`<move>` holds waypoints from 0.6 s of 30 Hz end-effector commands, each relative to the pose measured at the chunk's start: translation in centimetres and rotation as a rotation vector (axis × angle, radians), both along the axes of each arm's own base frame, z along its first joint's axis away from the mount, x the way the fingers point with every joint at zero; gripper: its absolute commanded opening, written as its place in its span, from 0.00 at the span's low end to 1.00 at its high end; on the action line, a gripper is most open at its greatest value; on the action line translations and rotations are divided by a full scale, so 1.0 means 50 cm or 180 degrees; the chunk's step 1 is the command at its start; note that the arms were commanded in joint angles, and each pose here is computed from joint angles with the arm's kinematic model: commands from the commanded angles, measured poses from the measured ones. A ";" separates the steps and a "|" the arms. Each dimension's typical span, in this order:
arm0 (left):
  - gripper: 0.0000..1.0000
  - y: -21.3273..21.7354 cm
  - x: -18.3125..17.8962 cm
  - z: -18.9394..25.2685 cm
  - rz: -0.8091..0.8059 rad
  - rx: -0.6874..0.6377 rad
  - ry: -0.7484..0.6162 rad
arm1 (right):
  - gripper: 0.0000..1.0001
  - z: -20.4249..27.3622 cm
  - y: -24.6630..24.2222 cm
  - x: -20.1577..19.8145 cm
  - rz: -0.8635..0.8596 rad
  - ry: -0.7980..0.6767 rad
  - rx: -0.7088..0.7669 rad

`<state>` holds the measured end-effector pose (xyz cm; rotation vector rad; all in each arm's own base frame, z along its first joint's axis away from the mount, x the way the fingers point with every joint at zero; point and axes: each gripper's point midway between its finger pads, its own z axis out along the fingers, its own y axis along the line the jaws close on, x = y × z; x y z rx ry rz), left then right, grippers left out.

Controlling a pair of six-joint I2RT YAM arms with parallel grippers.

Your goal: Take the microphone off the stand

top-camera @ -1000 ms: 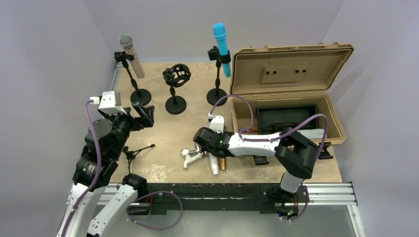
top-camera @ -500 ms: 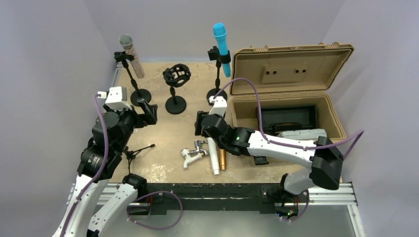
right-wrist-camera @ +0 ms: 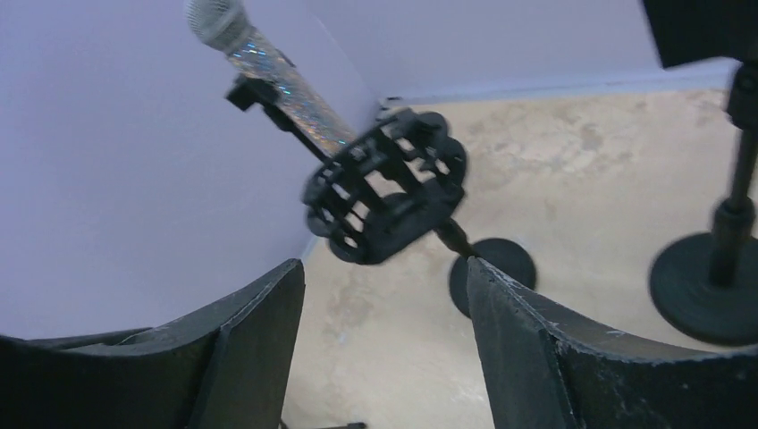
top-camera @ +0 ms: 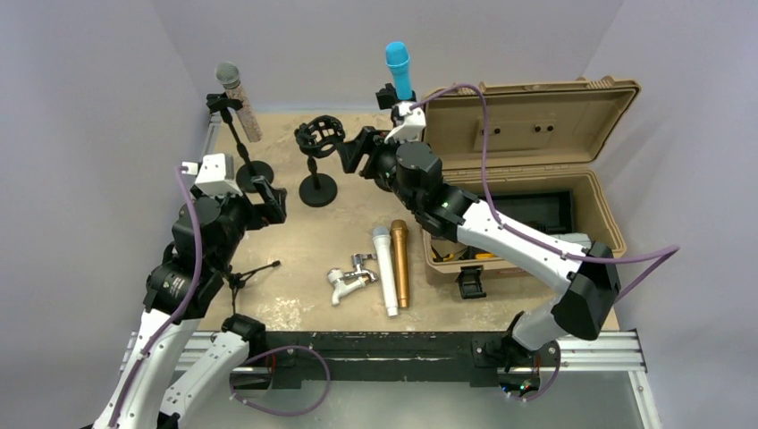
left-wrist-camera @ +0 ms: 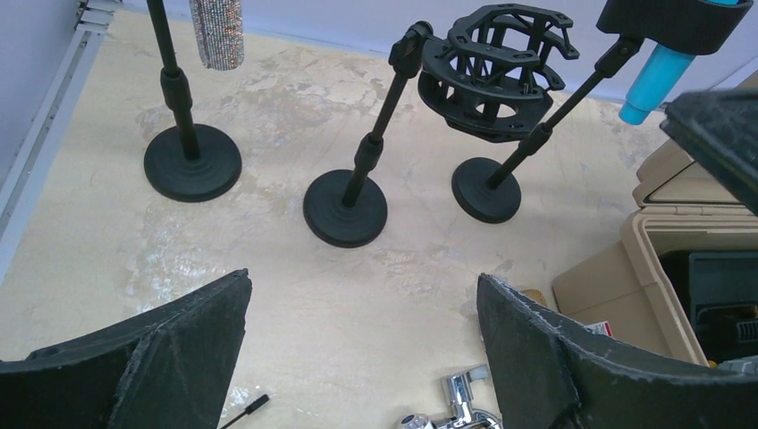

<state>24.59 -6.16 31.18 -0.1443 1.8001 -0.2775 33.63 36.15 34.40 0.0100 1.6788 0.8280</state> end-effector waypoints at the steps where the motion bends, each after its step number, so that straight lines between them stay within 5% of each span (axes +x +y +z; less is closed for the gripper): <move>1: 0.94 0.012 -0.003 0.021 0.0068 0.0005 -0.0111 | 0.68 0.119 0.047 -0.006 0.0299 -0.0321 0.0341; 18: 0.99 -0.006 0.016 0.034 0.0021 -0.0073 -0.0004 | 0.59 0.196 0.113 0.050 0.0520 -0.0730 0.0071</move>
